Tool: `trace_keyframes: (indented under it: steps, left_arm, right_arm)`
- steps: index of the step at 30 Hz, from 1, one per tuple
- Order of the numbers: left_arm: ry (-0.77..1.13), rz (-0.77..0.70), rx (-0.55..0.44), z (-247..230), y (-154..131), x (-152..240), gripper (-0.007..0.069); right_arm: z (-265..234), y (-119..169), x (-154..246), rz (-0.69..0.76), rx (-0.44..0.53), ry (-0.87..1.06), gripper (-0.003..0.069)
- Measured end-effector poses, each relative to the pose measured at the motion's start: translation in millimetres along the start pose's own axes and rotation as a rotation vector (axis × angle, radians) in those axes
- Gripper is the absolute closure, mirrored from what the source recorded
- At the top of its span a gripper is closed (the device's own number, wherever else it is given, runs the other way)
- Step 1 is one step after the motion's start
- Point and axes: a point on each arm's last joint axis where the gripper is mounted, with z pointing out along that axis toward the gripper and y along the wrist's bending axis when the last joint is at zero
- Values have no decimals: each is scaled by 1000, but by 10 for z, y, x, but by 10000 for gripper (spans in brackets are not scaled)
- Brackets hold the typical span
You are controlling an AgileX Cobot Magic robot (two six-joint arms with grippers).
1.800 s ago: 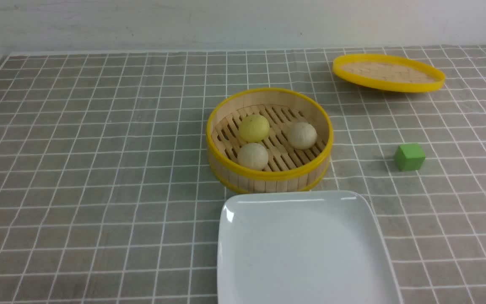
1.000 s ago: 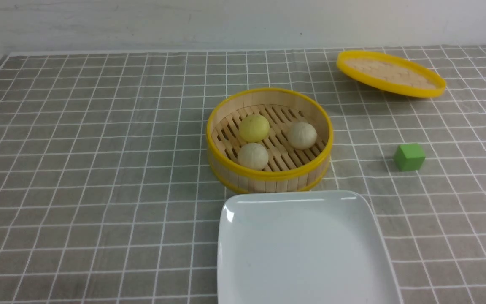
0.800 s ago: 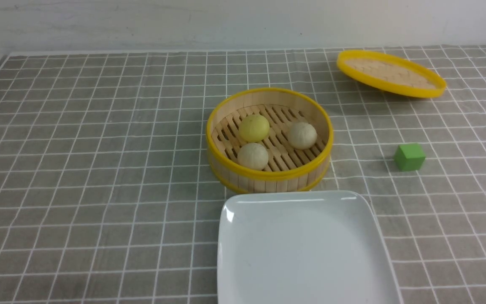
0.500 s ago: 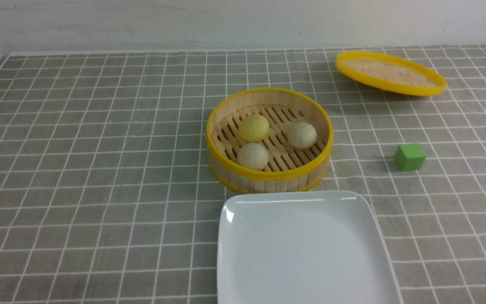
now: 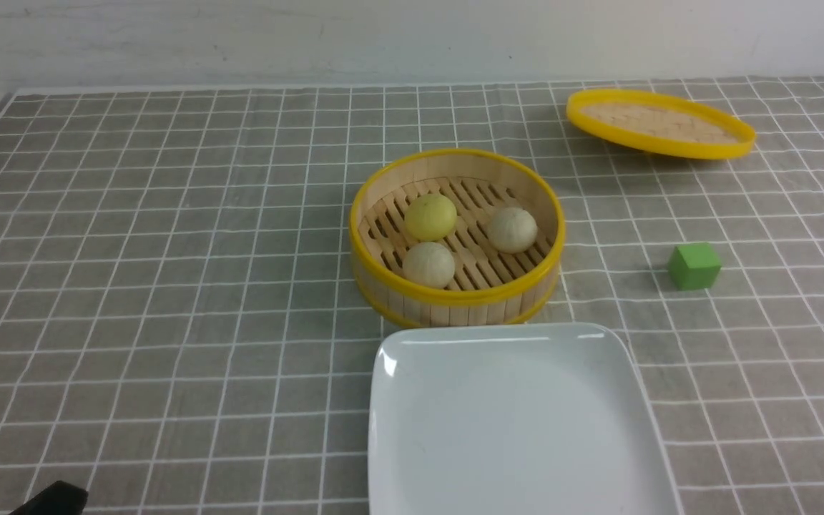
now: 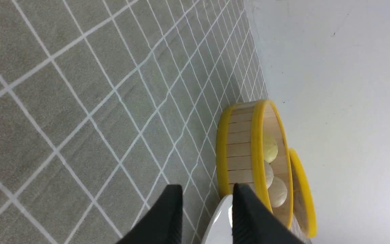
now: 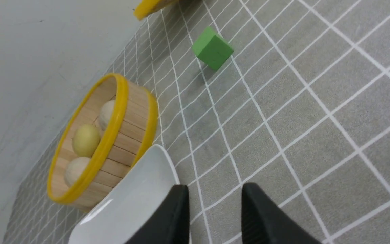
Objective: Put the steamed buns into the plate on the grey tablecloth.
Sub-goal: 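Reach toward a bun in the bamboo steamer with the right gripper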
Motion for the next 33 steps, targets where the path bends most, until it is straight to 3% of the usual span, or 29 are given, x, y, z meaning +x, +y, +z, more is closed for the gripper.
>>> trace_keyframes:
  steps: [4,6,8,9,11,15,16,19,23,26,31,33]
  left_arm:
    - [-39,-2,41,-1,-38,-35,386]
    - [-68,10,71,-4,-65,-61,399]
    - [-68,36,74,-14,-91,-67,412]
    - [-65,85,84,-50,-176,-86,438]
    - [-65,175,103,-137,-357,-127,482]
    - [-21,345,43,-265,-646,-196,554]
    - [77,457,-91,-282,-774,-232,587]
    - [268,571,-303,-229,-870,-268,603]
    - [479,620,-491,-101,-921,-296,607]
    - [535,629,-542,64,-960,-336,607]
    - [562,622,-577,262,-945,-364,605]
    - [572,621,-589,314,-932,-368,601]
  right_arm:
    - [-12,61,-44,47,-49,-34,419]
    - [-88,243,-209,17,-142,-145,419]
    - [-189,417,-357,-39,-215,-242,419]
    - [-318,612,-510,-140,-274,-341,421]
    - [-454,845,-667,-259,-294,-398,442]
    - [-457,1094,-828,-465,-175,-307,525]
    - [-351,1137,-867,-577,-5,-103,600]
    - [-199,1047,-844,-623,272,266,669]
    - [0,1037,-868,-606,428,514,673]
    - [283,1102,-872,-608,372,591,671]
    - [795,1233,-778,-595,146,733,654]
    - [1135,1321,-730,-586,-1,833,616]
